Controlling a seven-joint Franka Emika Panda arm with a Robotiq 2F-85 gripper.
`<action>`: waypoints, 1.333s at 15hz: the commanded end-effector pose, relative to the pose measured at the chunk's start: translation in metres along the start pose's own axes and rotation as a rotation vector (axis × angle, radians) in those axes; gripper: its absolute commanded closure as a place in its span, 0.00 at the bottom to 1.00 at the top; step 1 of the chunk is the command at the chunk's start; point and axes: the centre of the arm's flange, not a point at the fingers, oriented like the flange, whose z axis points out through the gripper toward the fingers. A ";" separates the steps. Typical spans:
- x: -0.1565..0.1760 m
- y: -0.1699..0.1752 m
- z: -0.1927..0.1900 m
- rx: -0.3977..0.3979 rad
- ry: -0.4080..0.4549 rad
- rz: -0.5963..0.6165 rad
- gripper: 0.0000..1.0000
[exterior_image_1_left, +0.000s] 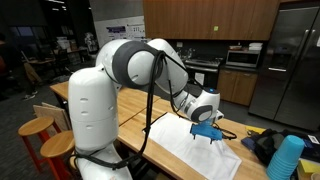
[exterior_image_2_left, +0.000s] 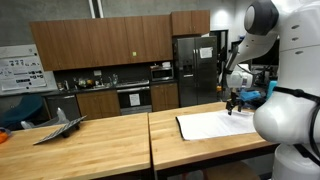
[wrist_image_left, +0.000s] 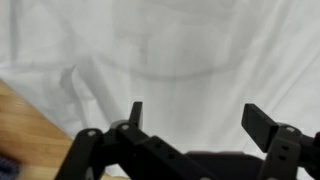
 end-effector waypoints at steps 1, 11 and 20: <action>-0.006 -0.008 0.001 0.033 -0.009 -0.022 0.00; -0.009 -0.003 0.014 0.014 -0.052 -0.143 0.00; -0.017 0.034 0.052 -0.047 -0.143 -0.223 0.00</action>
